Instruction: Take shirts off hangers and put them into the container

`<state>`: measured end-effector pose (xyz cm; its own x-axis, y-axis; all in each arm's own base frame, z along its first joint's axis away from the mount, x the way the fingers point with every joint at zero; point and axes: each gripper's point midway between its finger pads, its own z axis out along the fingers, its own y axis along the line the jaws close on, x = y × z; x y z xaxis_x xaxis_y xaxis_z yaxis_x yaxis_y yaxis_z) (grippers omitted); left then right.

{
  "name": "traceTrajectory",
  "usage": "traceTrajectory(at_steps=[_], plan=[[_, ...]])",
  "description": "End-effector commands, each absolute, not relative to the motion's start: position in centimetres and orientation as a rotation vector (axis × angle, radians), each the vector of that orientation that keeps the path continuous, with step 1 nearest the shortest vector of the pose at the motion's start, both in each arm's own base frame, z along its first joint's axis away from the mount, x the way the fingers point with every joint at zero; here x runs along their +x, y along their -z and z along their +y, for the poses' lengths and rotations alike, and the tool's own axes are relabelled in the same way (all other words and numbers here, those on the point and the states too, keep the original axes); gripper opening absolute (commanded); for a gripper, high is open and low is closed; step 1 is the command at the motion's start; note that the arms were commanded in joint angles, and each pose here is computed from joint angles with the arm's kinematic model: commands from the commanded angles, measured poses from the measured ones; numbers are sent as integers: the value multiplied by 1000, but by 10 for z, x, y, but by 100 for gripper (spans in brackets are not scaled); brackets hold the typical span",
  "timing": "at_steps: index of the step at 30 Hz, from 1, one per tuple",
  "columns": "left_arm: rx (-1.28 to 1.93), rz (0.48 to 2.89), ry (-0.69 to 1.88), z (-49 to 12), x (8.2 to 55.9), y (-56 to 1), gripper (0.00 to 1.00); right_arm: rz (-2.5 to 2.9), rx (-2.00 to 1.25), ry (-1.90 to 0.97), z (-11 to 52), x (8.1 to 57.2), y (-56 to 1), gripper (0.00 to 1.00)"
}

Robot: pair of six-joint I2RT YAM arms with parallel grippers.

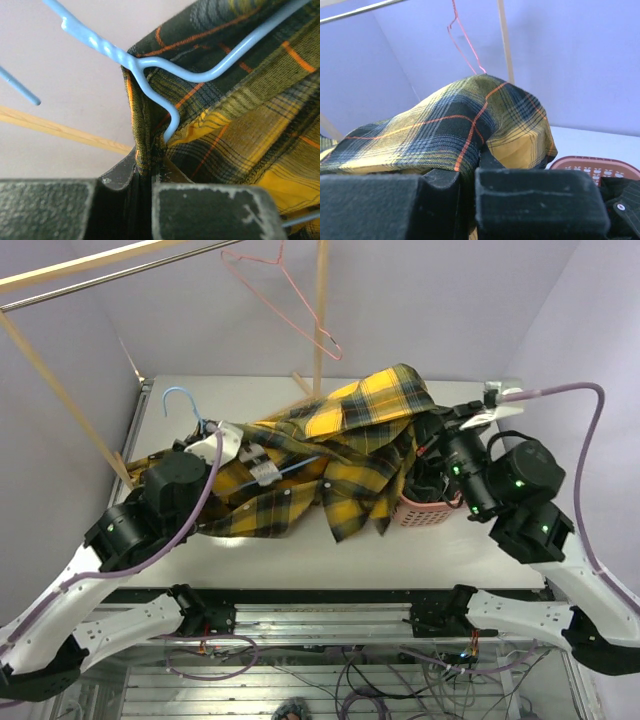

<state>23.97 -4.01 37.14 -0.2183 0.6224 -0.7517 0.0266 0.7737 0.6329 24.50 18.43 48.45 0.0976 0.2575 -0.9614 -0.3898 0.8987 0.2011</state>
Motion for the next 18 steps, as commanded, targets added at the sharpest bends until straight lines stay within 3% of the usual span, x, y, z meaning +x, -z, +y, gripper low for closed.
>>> traceTrajectory(at_steps=[1, 7, 18], plan=[[527, 1719, -512, -30, 222, -360, 7, 1405, -91, -495, 171, 237, -486, 0], [658, 1645, -299, -45, 203, -355, 7, 1483, -170, -524, 204, 246, -468, 0], [819, 1564, -172, -57, 182, -361, 7, 1703, -460, -634, 276, 251, -442, 0]])
